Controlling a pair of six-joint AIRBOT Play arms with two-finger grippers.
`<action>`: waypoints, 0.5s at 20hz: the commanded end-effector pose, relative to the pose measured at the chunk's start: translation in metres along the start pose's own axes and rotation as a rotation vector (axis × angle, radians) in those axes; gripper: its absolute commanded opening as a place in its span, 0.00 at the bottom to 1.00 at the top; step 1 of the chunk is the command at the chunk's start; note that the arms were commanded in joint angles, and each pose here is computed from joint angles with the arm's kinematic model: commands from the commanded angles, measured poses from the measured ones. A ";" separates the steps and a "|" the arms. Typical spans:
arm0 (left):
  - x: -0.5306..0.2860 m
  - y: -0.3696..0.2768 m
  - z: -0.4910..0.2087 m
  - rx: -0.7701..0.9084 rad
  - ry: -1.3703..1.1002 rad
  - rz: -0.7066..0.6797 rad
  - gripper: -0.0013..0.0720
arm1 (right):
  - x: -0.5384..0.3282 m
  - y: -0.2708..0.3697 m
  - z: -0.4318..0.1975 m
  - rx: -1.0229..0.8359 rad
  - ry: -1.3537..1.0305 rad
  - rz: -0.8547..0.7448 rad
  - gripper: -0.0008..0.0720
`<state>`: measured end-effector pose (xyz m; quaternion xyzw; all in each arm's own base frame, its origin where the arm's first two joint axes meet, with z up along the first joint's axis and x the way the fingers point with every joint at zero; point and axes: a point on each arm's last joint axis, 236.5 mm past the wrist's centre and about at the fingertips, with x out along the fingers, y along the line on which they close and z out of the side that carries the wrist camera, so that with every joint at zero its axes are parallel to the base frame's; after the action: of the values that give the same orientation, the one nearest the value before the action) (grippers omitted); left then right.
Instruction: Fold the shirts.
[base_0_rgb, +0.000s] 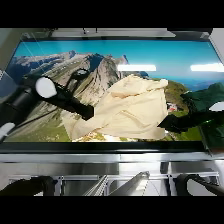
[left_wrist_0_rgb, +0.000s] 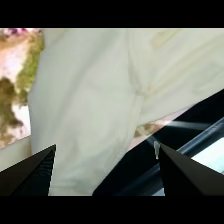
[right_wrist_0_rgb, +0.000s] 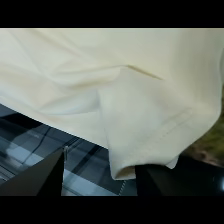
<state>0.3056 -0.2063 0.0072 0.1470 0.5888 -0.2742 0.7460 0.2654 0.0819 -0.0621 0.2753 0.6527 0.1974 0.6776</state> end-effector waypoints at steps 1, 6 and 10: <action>0.029 -0.002 -0.005 0.123 0.086 0.237 0.97 | 0.000 0.001 -0.001 -0.001 0.006 0.003 0.67; 0.082 0.001 -0.029 0.205 0.255 0.317 0.97 | 0.000 0.001 -0.001 -0.001 0.007 0.003 0.67; 0.092 0.005 -0.043 0.208 0.326 0.330 0.97 | 0.000 0.001 -0.001 -0.001 0.006 0.003 0.67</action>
<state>0.2912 -0.2089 -0.0827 0.3372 0.6282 -0.1967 0.6730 0.2642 0.0826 -0.0618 0.2754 0.6542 0.1992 0.6756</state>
